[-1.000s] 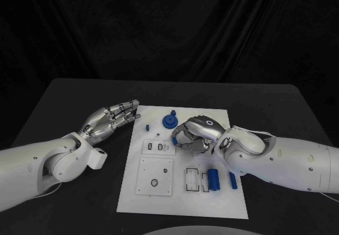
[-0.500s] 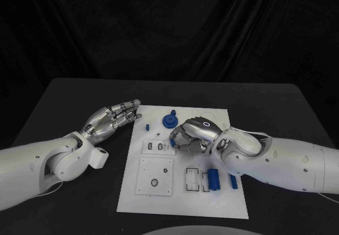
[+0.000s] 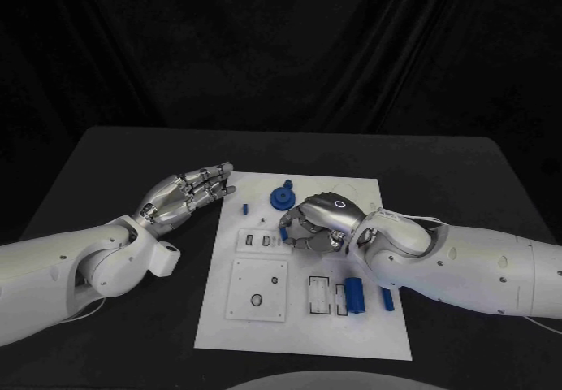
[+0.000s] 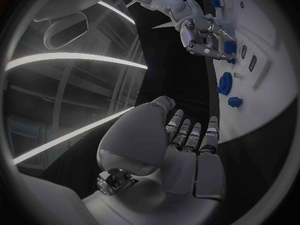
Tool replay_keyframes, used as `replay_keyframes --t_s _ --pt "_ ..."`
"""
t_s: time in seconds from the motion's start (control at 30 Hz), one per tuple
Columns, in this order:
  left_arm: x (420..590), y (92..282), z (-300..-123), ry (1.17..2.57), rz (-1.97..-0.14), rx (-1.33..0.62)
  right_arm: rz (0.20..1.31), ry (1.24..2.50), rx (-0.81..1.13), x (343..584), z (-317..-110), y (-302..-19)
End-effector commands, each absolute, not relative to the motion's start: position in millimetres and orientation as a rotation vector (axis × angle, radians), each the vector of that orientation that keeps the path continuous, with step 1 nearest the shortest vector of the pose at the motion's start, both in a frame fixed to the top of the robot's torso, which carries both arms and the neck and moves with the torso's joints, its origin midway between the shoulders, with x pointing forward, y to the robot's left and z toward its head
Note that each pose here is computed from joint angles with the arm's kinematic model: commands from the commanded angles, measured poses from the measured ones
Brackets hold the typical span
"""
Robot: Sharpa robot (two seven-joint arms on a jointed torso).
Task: Assemble the parts on the task board
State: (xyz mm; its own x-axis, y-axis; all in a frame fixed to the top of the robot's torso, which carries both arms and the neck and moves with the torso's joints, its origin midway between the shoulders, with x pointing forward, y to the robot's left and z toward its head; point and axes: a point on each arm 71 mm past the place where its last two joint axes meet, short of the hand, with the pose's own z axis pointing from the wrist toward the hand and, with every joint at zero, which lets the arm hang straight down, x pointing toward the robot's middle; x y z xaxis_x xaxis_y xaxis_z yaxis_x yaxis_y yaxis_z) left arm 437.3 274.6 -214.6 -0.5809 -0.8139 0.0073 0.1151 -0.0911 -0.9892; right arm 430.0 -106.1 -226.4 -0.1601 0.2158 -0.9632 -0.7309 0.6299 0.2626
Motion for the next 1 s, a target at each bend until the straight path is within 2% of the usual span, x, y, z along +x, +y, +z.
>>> replay_keyframes --t_s 0.03,0.6,0.87,1.0 --pt "434.4 274.3 -201.9 1.322 -1.876 -0.689 0.856 1.559 -0.459 430 -232 -107" --pt "434.7 274.2 -202.0 1.321 -1.874 -0.688 0.858 1.566 -0.467 429 -232 -107" --pt "433.4 275.6 -200.7 1.303 -1.862 -0.683 0.89 1.486 -0.446 424 -224 -118" --pt "431.3 276.9 -199.2 1.287 -1.837 -0.681 0.912 1.419 -0.435 419 -211 -125"
